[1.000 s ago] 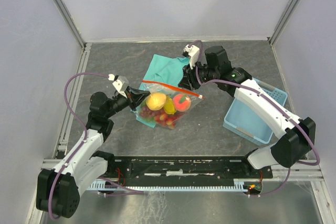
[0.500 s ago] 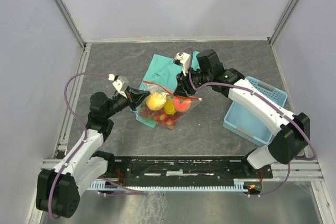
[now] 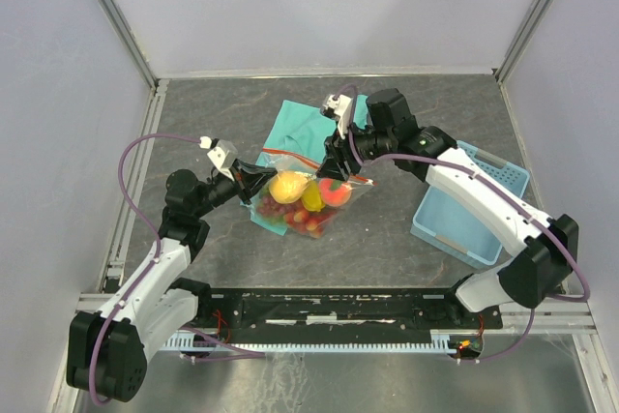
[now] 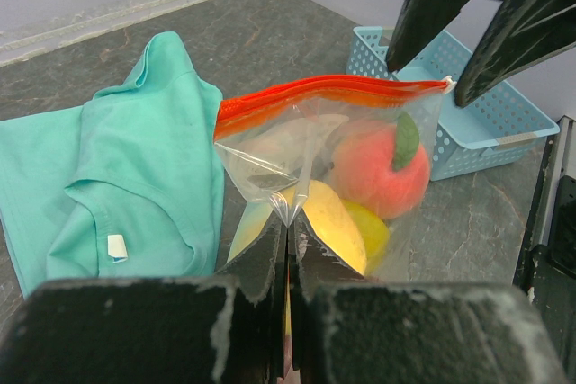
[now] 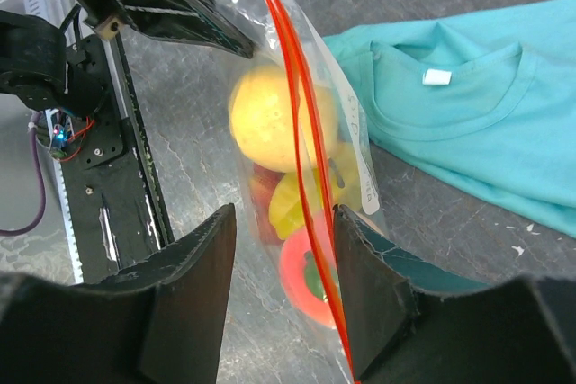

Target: Open the zip-top bag and remove the fake food

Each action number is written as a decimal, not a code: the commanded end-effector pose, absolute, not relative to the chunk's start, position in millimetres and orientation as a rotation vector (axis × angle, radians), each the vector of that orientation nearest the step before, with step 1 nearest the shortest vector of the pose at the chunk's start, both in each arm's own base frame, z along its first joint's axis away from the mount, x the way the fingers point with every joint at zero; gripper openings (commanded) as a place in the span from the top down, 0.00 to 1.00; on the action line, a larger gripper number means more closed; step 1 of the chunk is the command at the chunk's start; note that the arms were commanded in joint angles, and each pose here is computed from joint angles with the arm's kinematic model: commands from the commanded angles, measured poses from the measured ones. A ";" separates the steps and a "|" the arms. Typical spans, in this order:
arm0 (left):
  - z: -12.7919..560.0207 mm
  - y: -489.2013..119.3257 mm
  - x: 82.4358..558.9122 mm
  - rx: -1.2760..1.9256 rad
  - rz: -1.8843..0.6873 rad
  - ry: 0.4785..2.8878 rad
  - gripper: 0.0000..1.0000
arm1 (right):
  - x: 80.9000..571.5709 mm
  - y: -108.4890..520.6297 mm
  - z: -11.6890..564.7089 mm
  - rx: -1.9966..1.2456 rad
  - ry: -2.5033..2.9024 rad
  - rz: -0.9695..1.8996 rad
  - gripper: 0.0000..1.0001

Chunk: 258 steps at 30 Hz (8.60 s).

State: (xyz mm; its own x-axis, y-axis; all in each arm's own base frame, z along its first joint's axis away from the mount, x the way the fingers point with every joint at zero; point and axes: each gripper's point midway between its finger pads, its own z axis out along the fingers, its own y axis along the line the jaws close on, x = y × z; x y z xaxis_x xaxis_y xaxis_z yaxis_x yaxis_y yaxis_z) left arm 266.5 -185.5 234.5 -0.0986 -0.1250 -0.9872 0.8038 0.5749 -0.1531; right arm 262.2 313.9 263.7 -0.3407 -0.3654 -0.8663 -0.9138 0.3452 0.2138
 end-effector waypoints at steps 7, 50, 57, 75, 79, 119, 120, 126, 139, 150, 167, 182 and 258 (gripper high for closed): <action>261.3 -187.4 264.8 0.657 -0.847 1.354 0.97 | 271.4 300.7 274.5 -1.101 1.834 0.804 0.53; 305.2 -132.0 254.8 -0.002 -0.819 1.703 0.12 | 339.4 325.5 343.6 -0.816 1.750 0.744 0.98; 307.5 -152.5 204.4 -0.276 -1.253 1.692 0.32 | 338.9 325.9 327.9 -0.729 1.768 0.782 0.98; 344.0 -148.6 216.0 0.277 -0.814 1.607 0.30 | 287.7 333.5 281.9 -0.980 1.779 0.891 0.98; 347.5 -181.0 227.0 0.615 -0.832 1.455 0.30 | 272.1 322.2 265.6 -1.012 1.784 0.887 0.98; 251.5 -315.0 240.4 0.714 -1.091 1.735 0.97 | 202.4 214.0 280.2 -0.555 1.767 0.788 0.11; 251.5 -321.2 239.7 0.690 -1.125 1.738 0.97 | 192.3 210.9 287.2 -0.556 1.729 0.822 0.10; 248.6 -365.5 231.3 0.641 -1.286 1.753 0.97 | 155.5 211.5 275.5 -0.633 1.703 0.956 0.35; 241.5 -394.4 233.3 0.555 -1.378 1.785 0.97 | 202.1 190.0 186.9 -0.465 1.958 0.658 0.66; 233.5 -415.6 232.3 0.546 -1.451 1.830 0.97 | 233.0 170.8 173.0 -0.271 1.956 0.494 0.54; 227.5 -424.6 214.2 0.588 -1.522 1.839 0.97 | 265.2 145.5 142.4 -0.096 1.973 0.262 0.19; 242.3 -419.6 201.0 0.616 -1.582 1.789 0.97 | 293.9 145.0 138.1 -0.016 1.949 0.156 0.10; 204.8 -386.9 296.0 0.309 -1.211 1.886 0.97 | 215.5 158.9 195.9 -0.014 1.843 0.681 0.60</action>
